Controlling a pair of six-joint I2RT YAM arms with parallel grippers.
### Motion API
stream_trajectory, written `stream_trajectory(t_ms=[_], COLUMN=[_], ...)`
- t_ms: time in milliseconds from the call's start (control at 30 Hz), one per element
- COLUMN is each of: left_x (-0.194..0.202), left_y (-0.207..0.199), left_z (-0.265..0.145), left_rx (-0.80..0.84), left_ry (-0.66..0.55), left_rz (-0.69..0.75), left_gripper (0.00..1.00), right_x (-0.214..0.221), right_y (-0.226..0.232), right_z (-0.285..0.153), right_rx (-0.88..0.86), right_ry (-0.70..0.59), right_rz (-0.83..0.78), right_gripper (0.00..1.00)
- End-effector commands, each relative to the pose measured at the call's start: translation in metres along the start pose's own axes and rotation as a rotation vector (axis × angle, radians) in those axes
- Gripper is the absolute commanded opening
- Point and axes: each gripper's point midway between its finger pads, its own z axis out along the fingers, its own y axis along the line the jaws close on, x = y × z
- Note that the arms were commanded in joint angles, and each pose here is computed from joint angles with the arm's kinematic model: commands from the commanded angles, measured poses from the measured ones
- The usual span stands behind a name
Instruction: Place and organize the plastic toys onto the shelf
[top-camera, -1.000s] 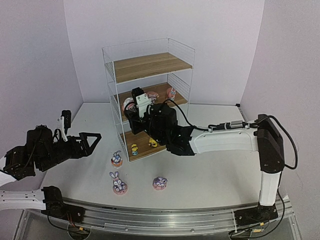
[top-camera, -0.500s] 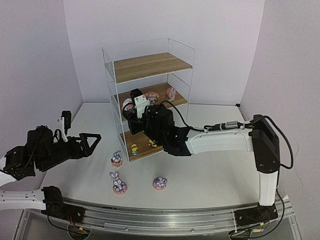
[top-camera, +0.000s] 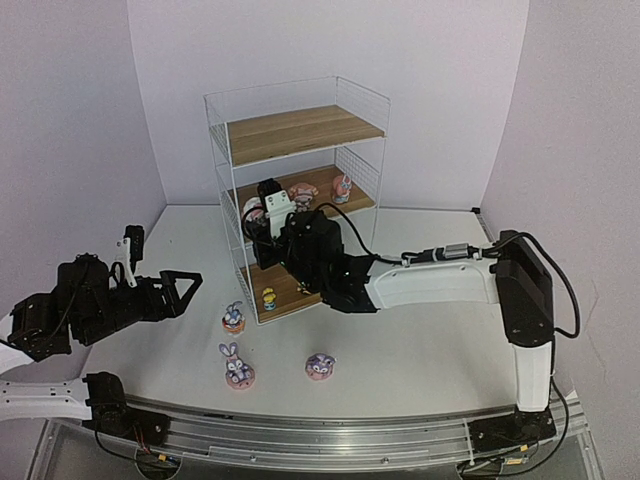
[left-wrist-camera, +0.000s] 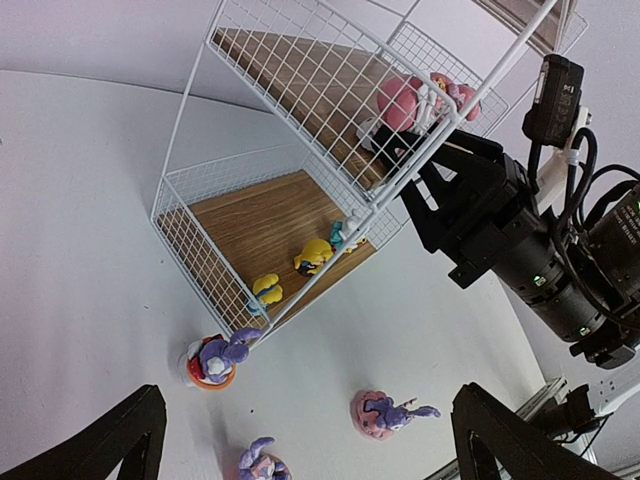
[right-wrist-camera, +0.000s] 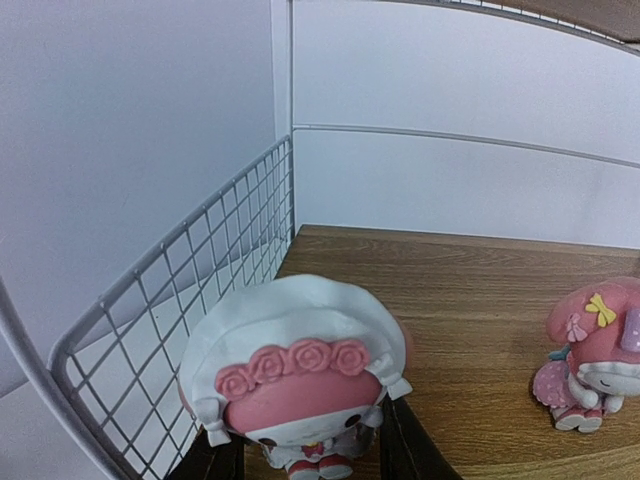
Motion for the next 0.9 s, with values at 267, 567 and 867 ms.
stream_trajectory(t_ms=[267,567,867], left_x=[-0.030,-0.030,-0.028], left_y=[-0.001,-0.002,-0.004], left_z=[-0.031,-0.031,-0.029], left_rx=[0.077,0.081,0.085], left_ry=[-0.123,-0.121,-0.111], left_rz=[-0.071,-0.065,-0.058], left_gripper=[1.00,1.00,1.00], right_x=[-0.018,-0.016,-0.022], right_y=[-0.005,-0.007,-0.014], right_z=[0.004,0.000,-0.008], right_rx=[0.028,0.030,0.047], right_ry=[-0.060,-0.054,-0.056], right_rz=[0.034,0.044,0.049], right_gripper=[0.52,0.58,0.63])
